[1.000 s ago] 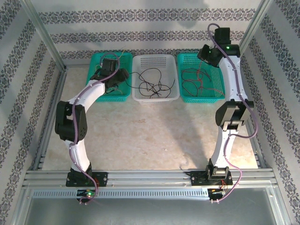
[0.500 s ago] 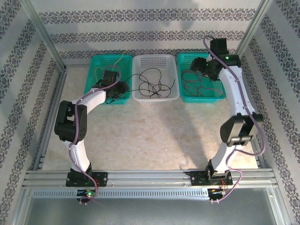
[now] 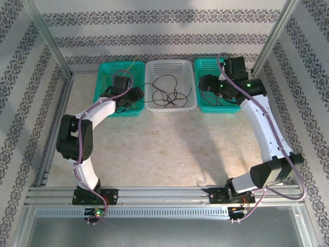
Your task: Untangle the cables
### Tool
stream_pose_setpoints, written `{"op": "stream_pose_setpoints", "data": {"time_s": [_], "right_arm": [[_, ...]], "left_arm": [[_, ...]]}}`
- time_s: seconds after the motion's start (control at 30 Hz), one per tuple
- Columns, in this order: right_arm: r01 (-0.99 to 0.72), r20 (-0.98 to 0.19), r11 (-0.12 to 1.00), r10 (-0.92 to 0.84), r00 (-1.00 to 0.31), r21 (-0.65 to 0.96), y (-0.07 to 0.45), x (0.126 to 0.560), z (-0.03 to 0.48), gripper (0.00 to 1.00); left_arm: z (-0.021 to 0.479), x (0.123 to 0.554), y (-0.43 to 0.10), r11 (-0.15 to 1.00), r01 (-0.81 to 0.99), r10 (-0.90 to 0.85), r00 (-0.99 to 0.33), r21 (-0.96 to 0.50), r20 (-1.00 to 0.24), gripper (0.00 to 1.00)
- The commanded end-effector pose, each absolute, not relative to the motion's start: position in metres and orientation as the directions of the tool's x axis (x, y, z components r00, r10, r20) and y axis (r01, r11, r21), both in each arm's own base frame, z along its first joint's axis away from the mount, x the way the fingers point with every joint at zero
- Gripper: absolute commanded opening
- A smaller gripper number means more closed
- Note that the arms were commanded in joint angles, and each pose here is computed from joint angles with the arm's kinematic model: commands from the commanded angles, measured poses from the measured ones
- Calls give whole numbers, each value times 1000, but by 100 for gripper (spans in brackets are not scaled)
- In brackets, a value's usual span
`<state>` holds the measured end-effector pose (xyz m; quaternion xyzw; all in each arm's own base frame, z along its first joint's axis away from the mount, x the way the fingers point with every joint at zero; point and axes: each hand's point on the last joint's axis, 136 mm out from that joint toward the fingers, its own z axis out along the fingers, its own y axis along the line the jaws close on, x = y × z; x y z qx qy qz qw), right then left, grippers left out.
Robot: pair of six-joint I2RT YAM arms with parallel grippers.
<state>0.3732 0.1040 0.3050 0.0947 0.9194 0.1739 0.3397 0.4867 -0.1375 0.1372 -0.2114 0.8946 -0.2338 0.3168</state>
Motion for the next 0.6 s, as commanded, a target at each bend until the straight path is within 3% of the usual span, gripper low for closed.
{"op": "stream_pose_setpoints", "data": {"time_s": [0.0, 0.03, 0.07, 0.27, 0.37, 0.47, 0.57], "right_arm": [[-21, -667, 928, 252, -702, 373, 112, 353, 327, 90], [-45, -683, 927, 241, -689, 373, 115, 347, 330, 91], [-72, -699, 925, 229, -678, 372, 118, 341, 331, 92], [-148, -820, 903, 284, -497, 402, 112, 312, 340, 98], [49, -806, 874, 466, -365, 483, 74, 315, 304, 98], [337, -765, 773, 615, -191, 537, 15, 304, 235, 98], [284, -901, 913, 362, -238, 292, 9, 307, 213, 98]], "left_arm": [[192, 488, -126, 859, -167, -461, -661, -483, -592, 73], [202, 487, -122, 866, -165, -456, -647, -471, -611, 92], [213, 484, -118, 874, -160, -448, -631, -459, -633, 100], [298, 446, -100, 914, -65, -382, -467, -400, -798, 100], [322, 422, -83, 930, -74, -359, -380, -359, -852, 99], [302, 399, -66, 941, -109, -337, -336, -319, -879, 99], [240, 374, -48, 970, -135, -235, -335, -200, -912, 99]]}}
